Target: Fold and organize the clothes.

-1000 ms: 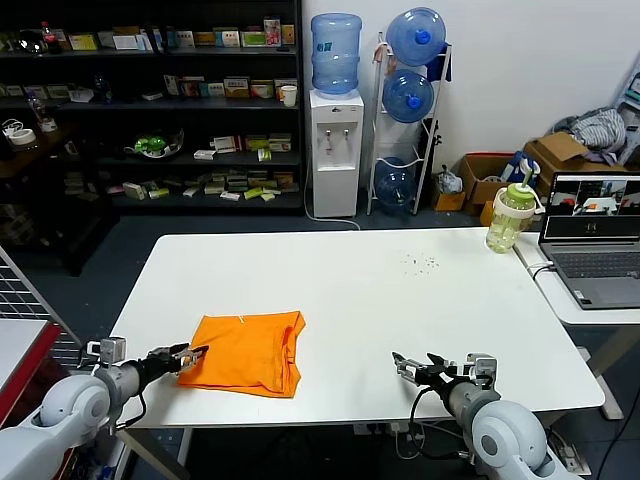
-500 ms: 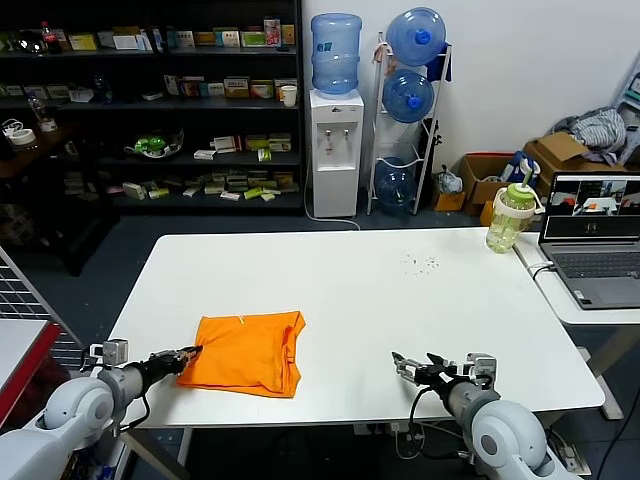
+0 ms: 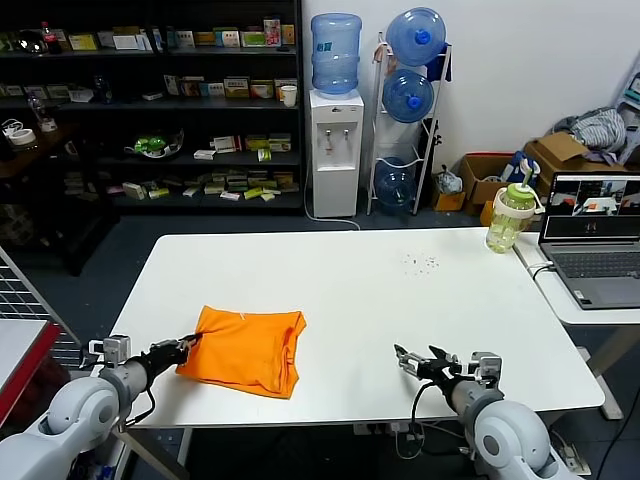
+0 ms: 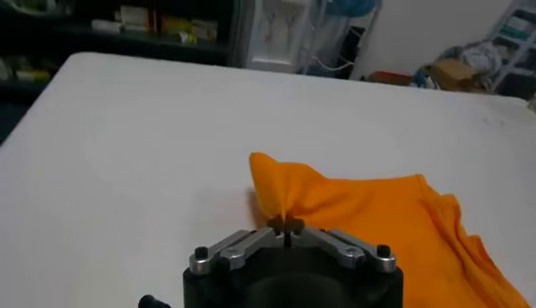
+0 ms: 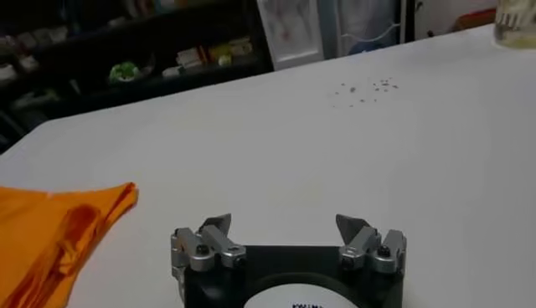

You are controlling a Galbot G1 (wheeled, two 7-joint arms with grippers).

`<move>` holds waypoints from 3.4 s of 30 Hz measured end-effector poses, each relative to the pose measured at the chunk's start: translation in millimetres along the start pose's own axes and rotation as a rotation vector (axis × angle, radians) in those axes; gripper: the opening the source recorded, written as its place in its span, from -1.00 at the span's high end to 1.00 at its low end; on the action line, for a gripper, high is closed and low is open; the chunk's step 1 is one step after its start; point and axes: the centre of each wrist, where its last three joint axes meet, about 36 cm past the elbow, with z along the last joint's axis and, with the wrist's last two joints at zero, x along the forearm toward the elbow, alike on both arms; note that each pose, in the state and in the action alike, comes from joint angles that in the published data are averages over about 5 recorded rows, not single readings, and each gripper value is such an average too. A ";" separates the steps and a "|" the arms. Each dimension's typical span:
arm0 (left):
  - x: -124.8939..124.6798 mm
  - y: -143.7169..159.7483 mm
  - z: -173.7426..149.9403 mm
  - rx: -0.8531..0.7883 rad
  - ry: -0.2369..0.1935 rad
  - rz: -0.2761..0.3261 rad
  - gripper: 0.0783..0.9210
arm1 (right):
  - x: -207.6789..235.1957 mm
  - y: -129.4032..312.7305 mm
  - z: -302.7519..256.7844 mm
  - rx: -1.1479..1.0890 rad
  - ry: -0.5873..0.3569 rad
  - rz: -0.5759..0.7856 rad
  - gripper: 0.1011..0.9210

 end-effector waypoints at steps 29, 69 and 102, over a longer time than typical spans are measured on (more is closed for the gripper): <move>85.2 68.6 -64.7 -0.252 -0.008 -0.474 0.96 | -12.6 -6.6 2.0 0.132 -0.154 0.013 -0.76; -78.7 -249.1 -74.7 0.254 0.094 0.087 0.96 | -1.5 -9.1 22.2 0.051 -0.085 0.114 -0.76; -65.5 -262.3 -56.8 0.334 -0.097 0.253 -0.15 | 10.2 -28.3 28.1 0.080 -0.271 0.030 -0.76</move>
